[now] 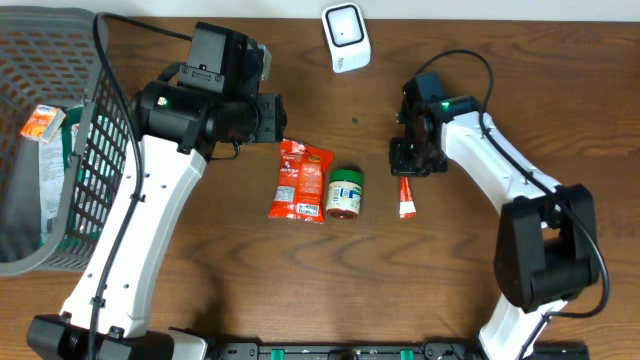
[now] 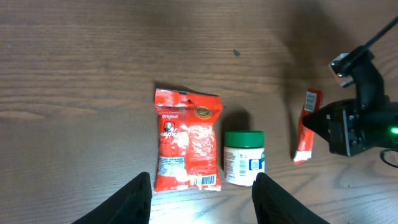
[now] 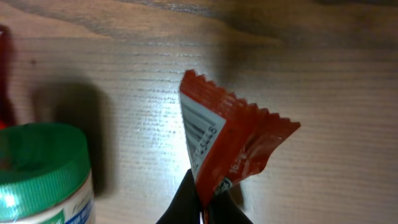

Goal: Scan the item barcode

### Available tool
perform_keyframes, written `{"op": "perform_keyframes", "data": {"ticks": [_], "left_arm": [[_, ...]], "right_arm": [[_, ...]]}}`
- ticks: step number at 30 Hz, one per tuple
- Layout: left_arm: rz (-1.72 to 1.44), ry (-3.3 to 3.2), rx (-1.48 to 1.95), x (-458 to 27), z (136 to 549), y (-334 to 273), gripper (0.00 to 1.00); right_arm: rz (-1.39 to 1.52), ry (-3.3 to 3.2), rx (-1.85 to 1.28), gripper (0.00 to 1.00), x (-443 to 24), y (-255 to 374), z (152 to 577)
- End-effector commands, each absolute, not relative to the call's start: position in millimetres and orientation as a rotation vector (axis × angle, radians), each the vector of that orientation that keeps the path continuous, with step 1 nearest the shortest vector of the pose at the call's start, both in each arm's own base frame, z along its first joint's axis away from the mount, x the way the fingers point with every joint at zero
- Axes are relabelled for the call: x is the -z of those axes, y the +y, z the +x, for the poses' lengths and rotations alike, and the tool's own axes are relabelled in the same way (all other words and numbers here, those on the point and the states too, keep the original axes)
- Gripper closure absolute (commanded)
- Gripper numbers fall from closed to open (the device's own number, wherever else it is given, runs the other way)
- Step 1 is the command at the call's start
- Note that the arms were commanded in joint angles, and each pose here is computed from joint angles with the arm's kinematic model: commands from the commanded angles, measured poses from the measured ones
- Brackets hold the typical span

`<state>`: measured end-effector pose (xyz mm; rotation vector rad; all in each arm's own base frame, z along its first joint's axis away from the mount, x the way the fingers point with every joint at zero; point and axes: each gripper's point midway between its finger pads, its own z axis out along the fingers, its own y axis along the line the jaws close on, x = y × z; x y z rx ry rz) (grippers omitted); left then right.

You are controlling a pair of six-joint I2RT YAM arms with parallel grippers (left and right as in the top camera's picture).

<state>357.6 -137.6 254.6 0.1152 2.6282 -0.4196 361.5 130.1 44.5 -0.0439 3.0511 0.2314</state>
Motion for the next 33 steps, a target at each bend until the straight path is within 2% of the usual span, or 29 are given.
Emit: {"op": "perform_keyframes", "data": {"ticks": [1,2,3,4,5,9,11,13,15,16,17,18,33], "left_arm": [[0.099,2.635,0.400,-252.0,359.1,-134.5,0.47],[0.099,2.635,0.400,-252.0,359.1,-134.5,0.47],[0.099,2.635,0.400,-252.0,359.1,-134.4,0.47],[0.099,2.635,0.400,-251.9,359.2,-134.4,0.47],[0.099,2.636,0.399,-251.8,359.1,-134.4,0.47],[0.099,2.636,0.400,-251.8,359.0,-134.4,0.47],[0.099,2.636,0.399,-251.8,359.1,-134.4,0.47],[0.098,2.636,0.399,-251.7,359.2,-134.4,0.46],[0.098,2.637,0.399,-251.6,359.1,-134.4,0.47],[0.098,2.637,0.399,-251.6,359.1,-134.4,0.47],[0.099,2.637,0.400,-251.6,359.1,-134.4,0.46],[0.099,2.637,0.400,-251.6,359.1,-134.4,0.47],[0.098,2.638,0.399,-251.3,358.8,-134.3,0.47]], "right_arm": [[-0.089,3.054,-0.234,0.96,-37.7,136.2,362.2],[-0.089,3.057,-0.233,0.93,-35.2,136.5,362.7],[-0.091,3.056,-0.236,0.81,-34.6,137.2,363.2],[-0.093,3.059,-0.236,0.64,-32.6,137.8,363.0],[-0.094,3.061,-0.236,0.57,-31.7,138.0,362.7],[-0.169,3.034,-0.239,0.46,-35.1,138.7,367.7],[-0.173,3.021,-0.243,0.46,-43.7,139.4,369.7],[-0.183,3.015,-0.244,0.49,-48.8,139.6,370.3],[-0.177,3.004,-0.247,0.67,-53.1,138.2,372.2],[-0.170,3.000,-0.247,0.83,-53.4,136.9,373.6],[-0.164,2.997,-0.248,0.95,-53.6,135.7,374.8],[-0.158,2.996,-0.248,0.99,-53.4,134.2,375.7],[-0.146,2.968,-0.133,0.99,-42.1,117.9,382.1]]}}
